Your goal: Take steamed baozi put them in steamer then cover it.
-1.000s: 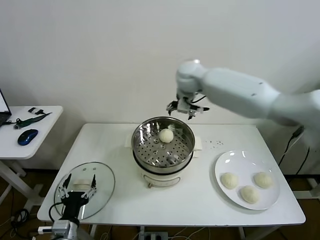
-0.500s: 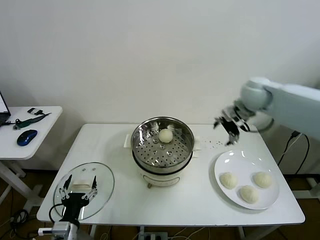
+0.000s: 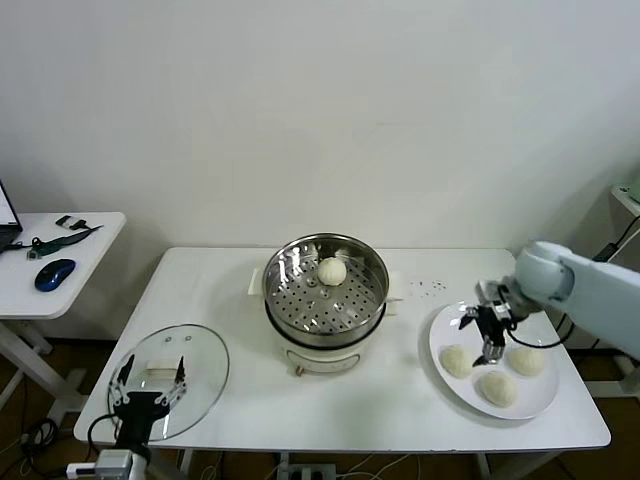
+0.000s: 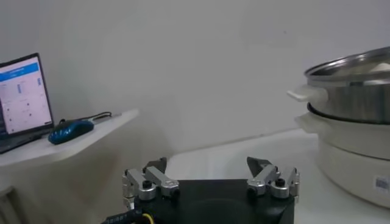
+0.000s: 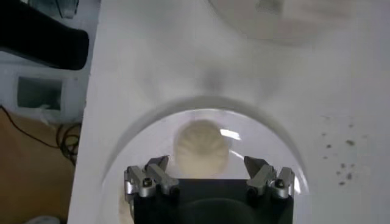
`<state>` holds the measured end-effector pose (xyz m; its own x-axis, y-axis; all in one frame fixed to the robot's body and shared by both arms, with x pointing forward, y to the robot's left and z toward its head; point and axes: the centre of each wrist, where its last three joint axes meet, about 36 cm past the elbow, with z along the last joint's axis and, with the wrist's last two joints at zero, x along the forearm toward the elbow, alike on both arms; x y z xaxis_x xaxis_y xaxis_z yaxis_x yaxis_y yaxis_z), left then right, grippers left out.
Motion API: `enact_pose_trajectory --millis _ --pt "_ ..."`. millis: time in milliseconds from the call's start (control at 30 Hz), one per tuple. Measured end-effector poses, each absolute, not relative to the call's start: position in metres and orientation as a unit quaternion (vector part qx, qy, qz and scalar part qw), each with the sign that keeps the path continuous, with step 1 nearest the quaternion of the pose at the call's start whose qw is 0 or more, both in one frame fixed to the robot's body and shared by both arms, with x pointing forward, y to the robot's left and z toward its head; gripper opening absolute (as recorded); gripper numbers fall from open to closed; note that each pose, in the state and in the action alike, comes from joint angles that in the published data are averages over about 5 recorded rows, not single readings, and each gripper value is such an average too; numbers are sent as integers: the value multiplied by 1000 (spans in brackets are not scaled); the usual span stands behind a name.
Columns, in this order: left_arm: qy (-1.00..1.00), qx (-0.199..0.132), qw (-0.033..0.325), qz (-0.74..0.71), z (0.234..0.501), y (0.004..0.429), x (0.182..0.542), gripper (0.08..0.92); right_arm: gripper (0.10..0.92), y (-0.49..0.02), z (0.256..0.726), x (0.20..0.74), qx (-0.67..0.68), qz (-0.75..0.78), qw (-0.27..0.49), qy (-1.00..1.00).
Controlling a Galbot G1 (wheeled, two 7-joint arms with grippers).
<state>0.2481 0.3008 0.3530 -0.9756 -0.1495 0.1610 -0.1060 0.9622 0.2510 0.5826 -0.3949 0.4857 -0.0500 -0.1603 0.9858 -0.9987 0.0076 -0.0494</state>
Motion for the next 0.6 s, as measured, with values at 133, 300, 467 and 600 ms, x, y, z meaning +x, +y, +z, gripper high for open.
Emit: enact_pose_trajectory --millis 133,300,467,600 --pt "-986 65 92 -122 351 300 246 823 823 -400 472 583 518 464 452 -559" --pt "-986 65 95 -124 348 300 244 823 823 -401 463 588 513 458 454 -566" --pt "-985 67 97 -125 347 302 244 823 822 -395 453 592 515 454 455 -567" --pt "-985 69 98 -126 346 303 244 823 789 -392 448 594 519 450 456 -566"
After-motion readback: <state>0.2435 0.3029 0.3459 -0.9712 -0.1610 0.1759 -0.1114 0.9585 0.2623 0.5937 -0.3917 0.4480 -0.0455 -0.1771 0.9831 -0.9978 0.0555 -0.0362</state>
